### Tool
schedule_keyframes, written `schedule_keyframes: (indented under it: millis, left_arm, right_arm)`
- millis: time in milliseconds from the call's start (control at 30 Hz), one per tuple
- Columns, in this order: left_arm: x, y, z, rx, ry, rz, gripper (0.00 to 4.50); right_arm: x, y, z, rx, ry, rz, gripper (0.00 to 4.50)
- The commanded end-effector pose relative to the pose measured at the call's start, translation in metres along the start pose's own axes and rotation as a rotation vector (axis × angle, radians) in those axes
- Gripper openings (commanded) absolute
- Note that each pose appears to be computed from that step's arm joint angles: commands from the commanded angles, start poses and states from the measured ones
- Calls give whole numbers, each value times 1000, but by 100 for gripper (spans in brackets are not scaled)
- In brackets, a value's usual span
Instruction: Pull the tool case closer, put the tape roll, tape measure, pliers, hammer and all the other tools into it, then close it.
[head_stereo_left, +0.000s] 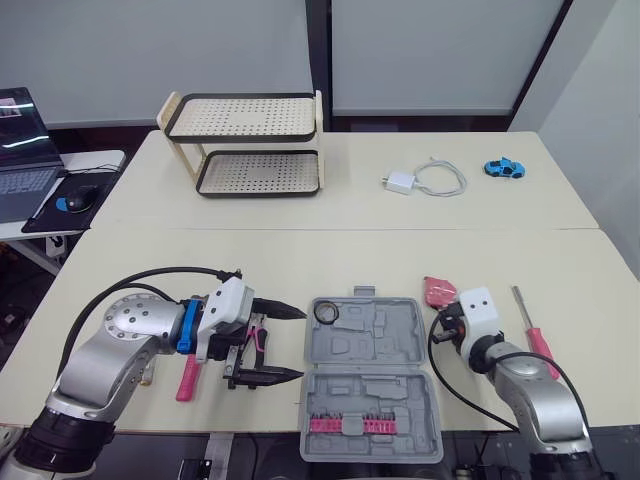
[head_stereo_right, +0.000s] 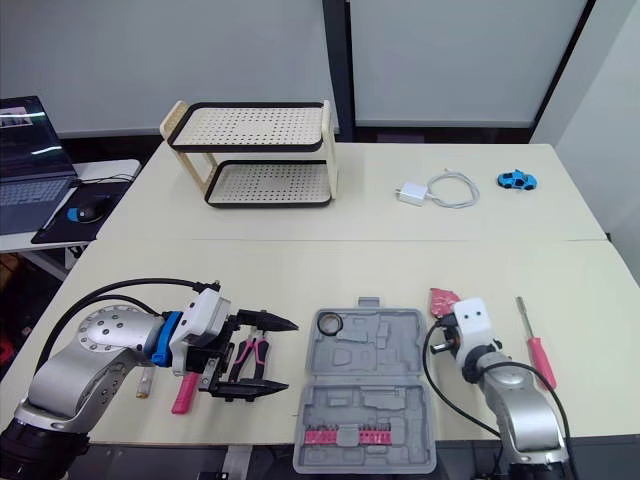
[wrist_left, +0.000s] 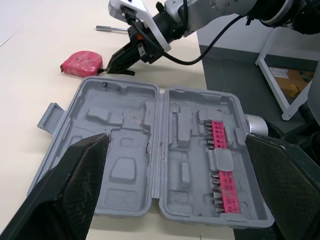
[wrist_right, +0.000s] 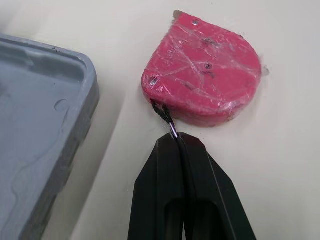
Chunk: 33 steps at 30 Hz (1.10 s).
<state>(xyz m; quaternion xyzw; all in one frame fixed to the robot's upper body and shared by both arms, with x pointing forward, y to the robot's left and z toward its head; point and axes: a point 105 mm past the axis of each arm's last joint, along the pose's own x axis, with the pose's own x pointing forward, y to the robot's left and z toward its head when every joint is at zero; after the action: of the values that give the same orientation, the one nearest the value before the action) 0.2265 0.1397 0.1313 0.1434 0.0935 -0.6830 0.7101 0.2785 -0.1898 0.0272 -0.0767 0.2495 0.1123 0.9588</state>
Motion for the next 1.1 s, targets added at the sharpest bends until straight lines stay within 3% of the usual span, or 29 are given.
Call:
schedule_keyframes:
  millis: [33,167,267,400,700,800,933,1100]
  left_arm:
    - [3,-2,10,40,-12,-14,450]
    - [6,0,12,43,-16,-16,450]
    - [7,1,13,45,-16,-17,450]
    - [8,0,13,47,-17,-18,450]
    - [10,-2,12,51,-27,-24,450]
    - [12,-3,11,52,-30,-32,450]
    - [13,-4,11,54,-35,-41,450]
    - [15,-5,11,58,-40,-51,450]
  right_arm:
    - [-13,-4,-3,28,15,19,4]
    - [-14,-3,-4,47,24,41,4]
    - [-13,-3,-3,39,21,56,63]
    - [-12,-3,-2,11,17,68,196]
    - [-9,-11,-8,-17,33,80,196]
    - [-9,-11,-7,-47,28,97,139]
    - [-9,-9,-6,-63,27,115,5]
    - [-13,-12,-7,-81,32,120,5]
